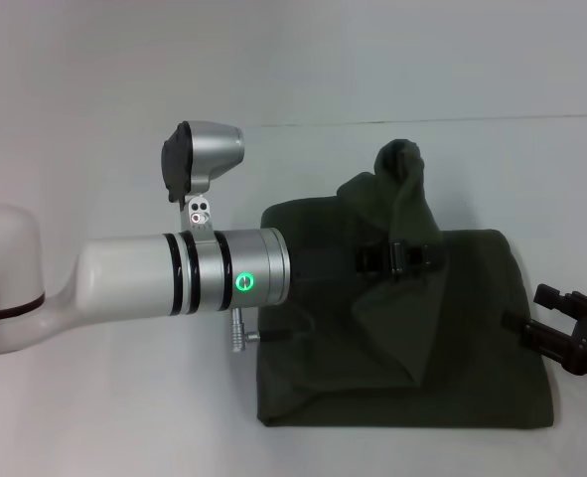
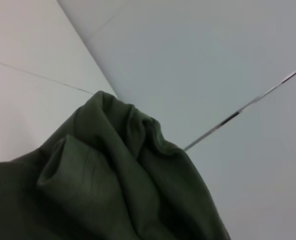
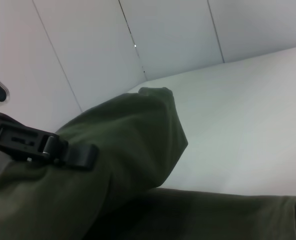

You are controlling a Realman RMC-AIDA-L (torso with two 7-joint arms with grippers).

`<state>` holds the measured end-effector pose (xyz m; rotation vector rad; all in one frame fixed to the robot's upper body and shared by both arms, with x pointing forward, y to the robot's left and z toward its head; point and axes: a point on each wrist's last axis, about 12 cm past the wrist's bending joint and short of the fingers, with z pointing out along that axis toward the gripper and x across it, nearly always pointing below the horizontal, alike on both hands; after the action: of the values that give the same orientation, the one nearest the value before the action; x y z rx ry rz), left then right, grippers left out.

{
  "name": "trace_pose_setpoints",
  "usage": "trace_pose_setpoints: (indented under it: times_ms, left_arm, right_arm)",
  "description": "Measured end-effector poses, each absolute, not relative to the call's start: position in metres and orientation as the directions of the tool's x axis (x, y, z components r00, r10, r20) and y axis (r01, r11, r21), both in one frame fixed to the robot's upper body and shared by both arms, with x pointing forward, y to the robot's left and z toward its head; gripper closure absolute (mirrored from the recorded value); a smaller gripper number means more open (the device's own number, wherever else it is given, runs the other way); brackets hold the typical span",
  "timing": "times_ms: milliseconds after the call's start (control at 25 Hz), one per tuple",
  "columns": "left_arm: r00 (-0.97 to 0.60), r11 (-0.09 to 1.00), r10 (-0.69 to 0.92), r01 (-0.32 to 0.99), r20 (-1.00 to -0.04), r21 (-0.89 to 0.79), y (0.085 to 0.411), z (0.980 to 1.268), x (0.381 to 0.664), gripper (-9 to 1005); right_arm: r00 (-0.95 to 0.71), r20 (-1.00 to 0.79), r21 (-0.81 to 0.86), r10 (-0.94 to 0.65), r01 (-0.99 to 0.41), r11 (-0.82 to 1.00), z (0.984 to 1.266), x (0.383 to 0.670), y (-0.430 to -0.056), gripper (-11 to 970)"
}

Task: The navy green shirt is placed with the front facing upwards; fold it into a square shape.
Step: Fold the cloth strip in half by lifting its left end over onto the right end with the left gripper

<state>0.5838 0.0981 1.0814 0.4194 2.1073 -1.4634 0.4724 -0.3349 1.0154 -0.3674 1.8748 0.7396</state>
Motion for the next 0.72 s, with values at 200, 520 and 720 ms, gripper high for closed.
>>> trace_pose_setpoints:
  times_ms: [200,520,720]
  left_arm:
    - [-0.803,0.342,-0.050,0.544,-0.594,-0.766,0.0927,1.0834,0.5821,861]
    - [-0.801,0.356,-0.046,0.545,-0.597,-0.759,0.0893,1.0814,0.5818,810]
    - [-0.805,0.347,-0.061,0.537,-0.590,-0.768,0.0885,1.0819,0.5812,779]
  right_arm:
    - [-0.412,-0.908,0.323,0.081,-0.562,0.762,1.0156,0.4734,-0.3338,180]
    - [-0.412,-0.908,0.323,0.081,-0.563,0.761,1.0156,0.4735,-0.3337,181]
    - [-0.410,-0.909,0.322,0.080,-0.564,0.761,1.0161,0.4729,-0.3343,181]
